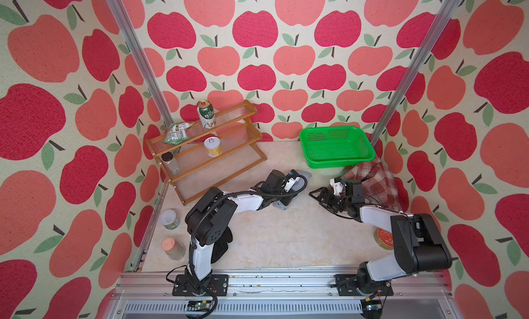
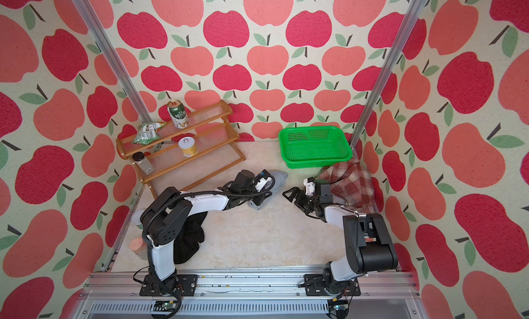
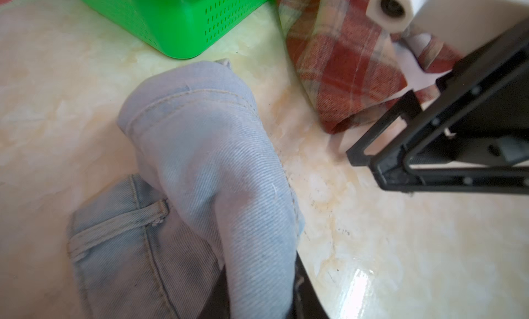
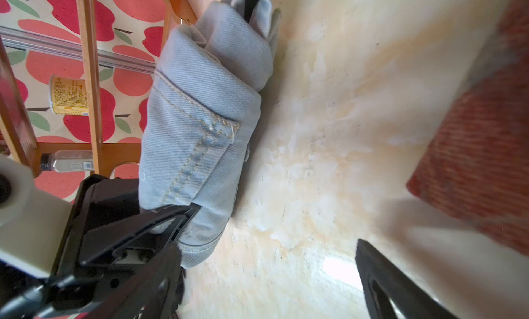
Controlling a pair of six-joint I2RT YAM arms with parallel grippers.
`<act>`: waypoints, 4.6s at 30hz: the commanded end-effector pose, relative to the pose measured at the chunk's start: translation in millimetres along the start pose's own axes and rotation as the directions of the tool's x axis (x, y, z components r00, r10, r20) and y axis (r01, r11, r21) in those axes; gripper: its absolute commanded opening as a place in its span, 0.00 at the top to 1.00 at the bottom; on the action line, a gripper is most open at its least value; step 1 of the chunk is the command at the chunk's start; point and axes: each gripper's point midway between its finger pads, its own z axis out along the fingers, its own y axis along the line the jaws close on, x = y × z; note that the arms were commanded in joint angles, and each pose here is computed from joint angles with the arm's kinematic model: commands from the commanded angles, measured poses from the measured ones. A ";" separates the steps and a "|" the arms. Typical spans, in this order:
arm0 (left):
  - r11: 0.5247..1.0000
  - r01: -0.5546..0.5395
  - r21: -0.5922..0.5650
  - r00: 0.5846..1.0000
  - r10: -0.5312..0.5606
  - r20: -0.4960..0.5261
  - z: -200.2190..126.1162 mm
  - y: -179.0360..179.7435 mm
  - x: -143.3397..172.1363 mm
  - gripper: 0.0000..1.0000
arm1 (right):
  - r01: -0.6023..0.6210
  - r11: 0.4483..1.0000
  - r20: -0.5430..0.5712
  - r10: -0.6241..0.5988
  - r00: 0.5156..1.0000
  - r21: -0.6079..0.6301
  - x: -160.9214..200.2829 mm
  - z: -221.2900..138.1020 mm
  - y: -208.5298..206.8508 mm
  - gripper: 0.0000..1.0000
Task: Roll up the skirts
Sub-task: Roll the skirt at the center of the board, then pick up the skirt from the center of the board, then place the skirt in the basket.
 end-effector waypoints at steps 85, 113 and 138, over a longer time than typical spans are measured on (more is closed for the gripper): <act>0.917 0.135 -0.375 0.991 -0.125 0.051 -143.4 32.6 40.1 0.21 | 0.688 0.663 0.042 -0.729 0.684 0.296 -304.9 37.8 117.8 0.73; 0.916 0.180 -0.357 0.980 -0.200 -0.018 -129.4 57.5 59.8 0.20 | 0.711 0.562 -0.438 -0.561 0.703 0.423 -219.4 99.6 0.8 0.72; 0.916 0.234 -0.327 0.959 -0.272 -0.074 -108.6 70.3 69.7 0.20 | 0.745 0.408 -0.683 -0.319 0.657 0.527 -170.1 120.3 -99.9 0.61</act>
